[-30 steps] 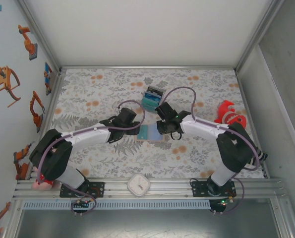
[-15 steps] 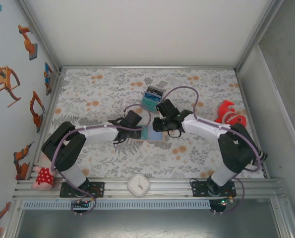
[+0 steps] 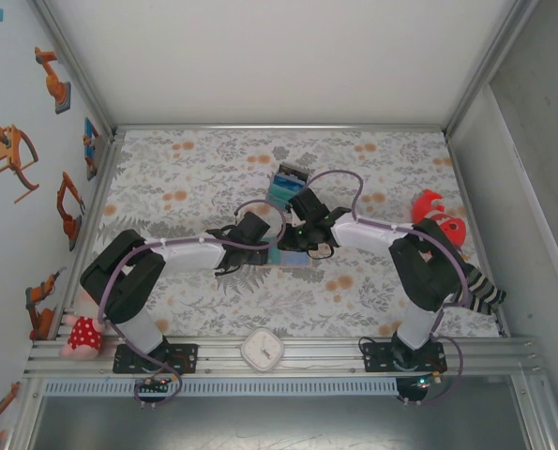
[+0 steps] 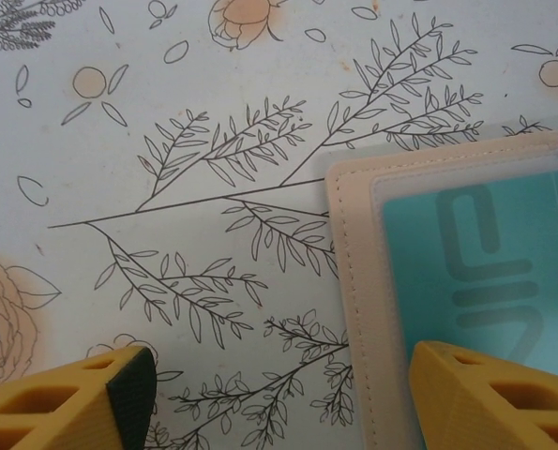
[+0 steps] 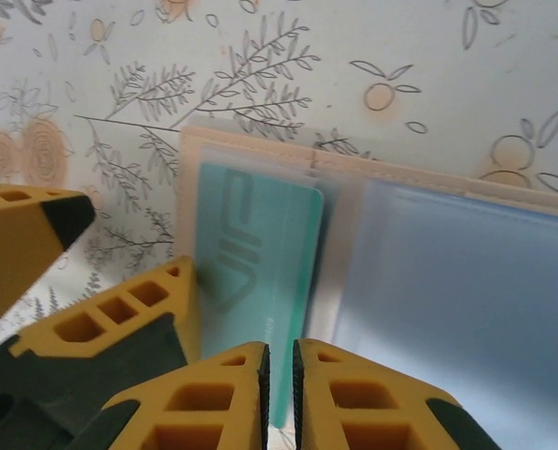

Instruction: Take the credit cards out of the card holder

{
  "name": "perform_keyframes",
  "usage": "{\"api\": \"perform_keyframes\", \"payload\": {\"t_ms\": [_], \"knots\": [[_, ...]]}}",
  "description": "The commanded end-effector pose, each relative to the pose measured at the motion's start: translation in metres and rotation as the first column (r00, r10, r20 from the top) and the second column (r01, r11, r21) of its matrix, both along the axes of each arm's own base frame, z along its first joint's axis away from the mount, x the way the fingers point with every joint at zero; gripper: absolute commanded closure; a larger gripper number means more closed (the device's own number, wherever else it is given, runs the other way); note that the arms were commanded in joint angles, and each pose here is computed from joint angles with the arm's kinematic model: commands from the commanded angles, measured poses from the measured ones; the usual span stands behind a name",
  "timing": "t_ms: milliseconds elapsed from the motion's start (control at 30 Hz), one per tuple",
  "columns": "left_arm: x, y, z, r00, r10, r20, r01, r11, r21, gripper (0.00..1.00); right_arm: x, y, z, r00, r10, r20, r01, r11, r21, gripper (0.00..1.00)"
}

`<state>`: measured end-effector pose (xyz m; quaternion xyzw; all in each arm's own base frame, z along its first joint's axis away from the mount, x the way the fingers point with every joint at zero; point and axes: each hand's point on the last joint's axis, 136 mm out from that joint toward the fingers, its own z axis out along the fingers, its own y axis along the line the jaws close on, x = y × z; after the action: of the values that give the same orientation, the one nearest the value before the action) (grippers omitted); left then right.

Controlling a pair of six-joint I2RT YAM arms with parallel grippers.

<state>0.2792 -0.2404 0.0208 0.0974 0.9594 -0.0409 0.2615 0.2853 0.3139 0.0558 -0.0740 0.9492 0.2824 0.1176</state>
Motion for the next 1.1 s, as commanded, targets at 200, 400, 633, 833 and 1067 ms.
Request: {"api": "perform_keyframes", "payload": {"t_ms": [200,400,633,833,1067], "knots": [[-0.026,0.012,-0.018,0.996,0.021,-0.088,-0.021,1.0,0.006,0.29,0.0,0.009,-0.007,0.998,-0.03,-0.054,0.033,0.998,0.052,0.85],[-0.026,0.011,-0.018,0.996,0.023,-0.09,-0.023,1.0,0.002,0.29,-0.003,0.005,-0.013,0.996,-0.046,-0.074,0.051,0.997,0.061,0.85],[-0.027,0.012,-0.02,0.995,0.028,-0.094,-0.027,1.0,0.009,0.29,-0.006,-0.002,-0.019,0.993,-0.07,-0.092,0.078,0.993,0.084,0.85],[-0.027,0.012,-0.019,0.995,0.03,-0.095,-0.029,0.999,0.013,0.29,-0.009,0.0,-0.023,0.991,-0.066,-0.116,0.082,0.988,0.131,0.84],[-0.027,0.012,-0.019,0.995,0.027,-0.097,-0.025,0.999,0.02,0.29,-0.01,0.003,-0.026,0.99,-0.066,-0.126,0.085,0.985,0.153,0.84]]}}
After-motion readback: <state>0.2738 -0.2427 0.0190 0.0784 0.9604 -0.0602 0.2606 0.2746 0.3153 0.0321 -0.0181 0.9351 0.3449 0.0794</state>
